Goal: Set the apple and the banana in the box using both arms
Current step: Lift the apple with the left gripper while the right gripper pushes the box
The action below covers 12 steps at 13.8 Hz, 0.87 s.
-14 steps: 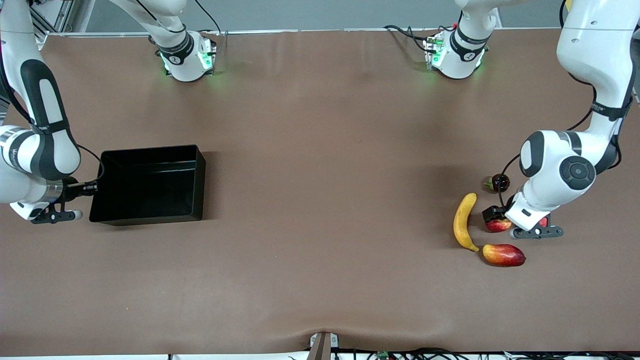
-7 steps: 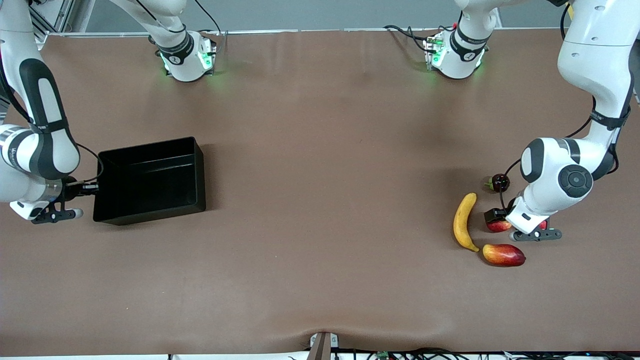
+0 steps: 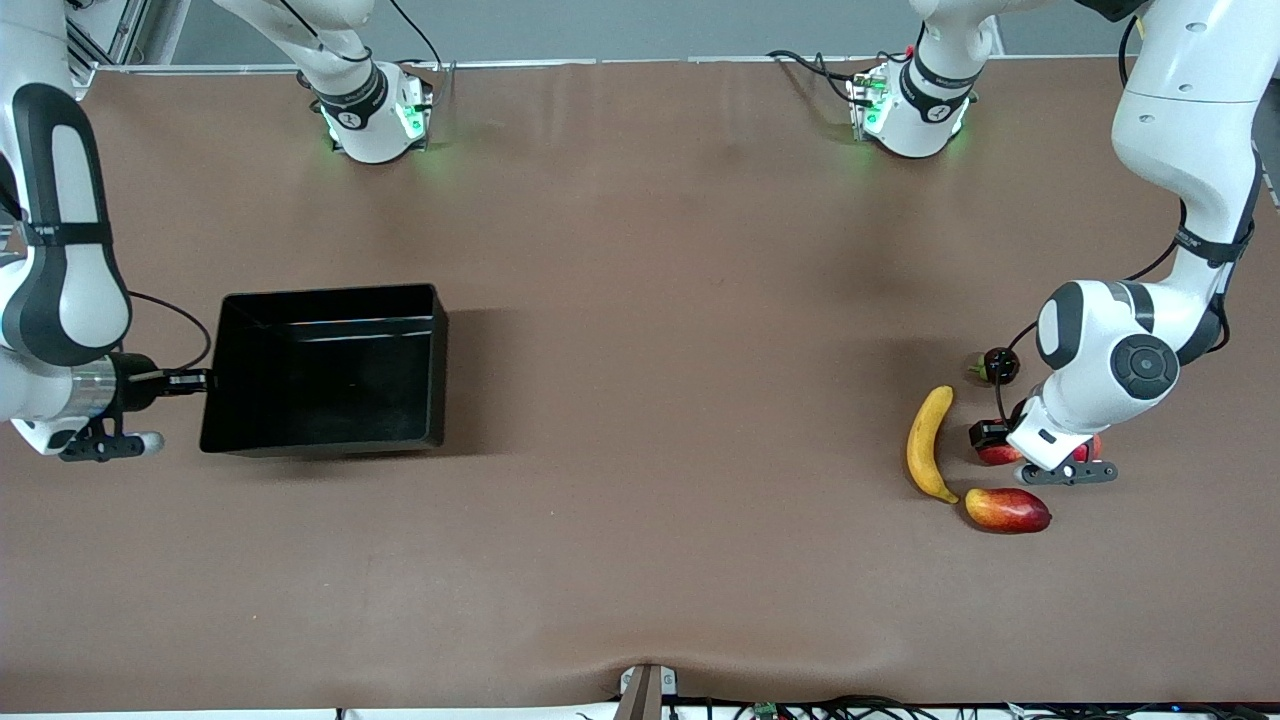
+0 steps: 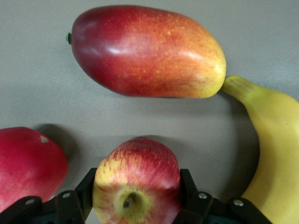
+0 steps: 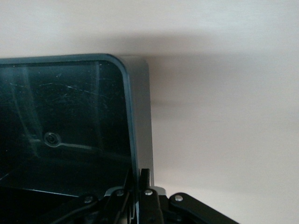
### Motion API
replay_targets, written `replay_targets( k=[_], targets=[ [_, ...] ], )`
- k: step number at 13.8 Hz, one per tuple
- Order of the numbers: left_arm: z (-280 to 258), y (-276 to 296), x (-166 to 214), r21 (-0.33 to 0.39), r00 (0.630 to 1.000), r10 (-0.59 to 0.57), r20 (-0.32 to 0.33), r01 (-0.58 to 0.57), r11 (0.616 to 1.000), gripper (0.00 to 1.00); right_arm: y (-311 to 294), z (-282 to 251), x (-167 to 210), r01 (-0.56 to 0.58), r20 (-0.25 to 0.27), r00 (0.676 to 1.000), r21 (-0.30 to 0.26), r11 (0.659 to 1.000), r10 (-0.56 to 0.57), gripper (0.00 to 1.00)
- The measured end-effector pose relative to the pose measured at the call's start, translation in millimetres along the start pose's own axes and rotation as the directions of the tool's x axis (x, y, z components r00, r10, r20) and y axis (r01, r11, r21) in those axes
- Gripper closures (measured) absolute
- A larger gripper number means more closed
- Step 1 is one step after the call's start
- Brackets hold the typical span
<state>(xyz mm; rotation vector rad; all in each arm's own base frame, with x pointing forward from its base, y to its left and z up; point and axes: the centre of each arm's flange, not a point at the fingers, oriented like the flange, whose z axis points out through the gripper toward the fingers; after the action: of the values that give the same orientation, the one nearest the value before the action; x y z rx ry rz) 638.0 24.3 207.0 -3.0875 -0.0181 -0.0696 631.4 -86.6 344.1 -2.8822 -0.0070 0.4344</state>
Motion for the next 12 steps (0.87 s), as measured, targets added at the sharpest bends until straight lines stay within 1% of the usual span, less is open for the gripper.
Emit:
replay_targets(
  k=[1,2,4,5,6,8,10,12],
  targets=[
    [-2,1,1,-0.001,1.000,0.002,-0.004,-0.002,1.000,0.26,-28,3,4,-0.026,0.007,1.000,0.027,0.999,0.026,0.94],
    [-6,2,4,-0.002,1.000,0.004,-0.013,-0.004,1.000,0.26,-56,9,7,-0.049,0.016,0.999,0.042,0.998,0.048,0.94],
    [-28,10,10,-0.001,1.000,0.016,-0.022,-0.016,1.000,0.26,-124,24,11,-0.097,0.031,0.995,0.052,0.994,0.095,0.94],
    [-46,18,12,0.000,0.999,0.027,-0.021,-0.027,1.000,0.26,-163,31,12,-0.123,0.025,0.992,0.049,0.991,0.122,0.94],
    [-69,28,12,0.002,0.999,0.033,-0.020,-0.033,0.999,0.26,-204,39,11,-0.140,0.007,0.990,0.038,0.989,0.139,0.94],
    [-117,49,7,0.012,1.000,0.023,-0.011,-0.023,1.000,0.26,-283,61,2,-0.121,-0.024,0.992,0.020,0.992,0.121,0.94],
    [-156,75,-4,0.024,1.000,0.003,0.007,-0.004,1.000,0.26,-354,93,-12,-0.117,-0.041,0.992,0.029,0.993,0.118,0.94],
    [-180,101,-15,0.029,1.000,-0.020,0.015,0.019,0.999,0.26,-406,136,-22,-0.104,-0.055,0.993,0.034,0.994,0.106,0.94]
  ],
)
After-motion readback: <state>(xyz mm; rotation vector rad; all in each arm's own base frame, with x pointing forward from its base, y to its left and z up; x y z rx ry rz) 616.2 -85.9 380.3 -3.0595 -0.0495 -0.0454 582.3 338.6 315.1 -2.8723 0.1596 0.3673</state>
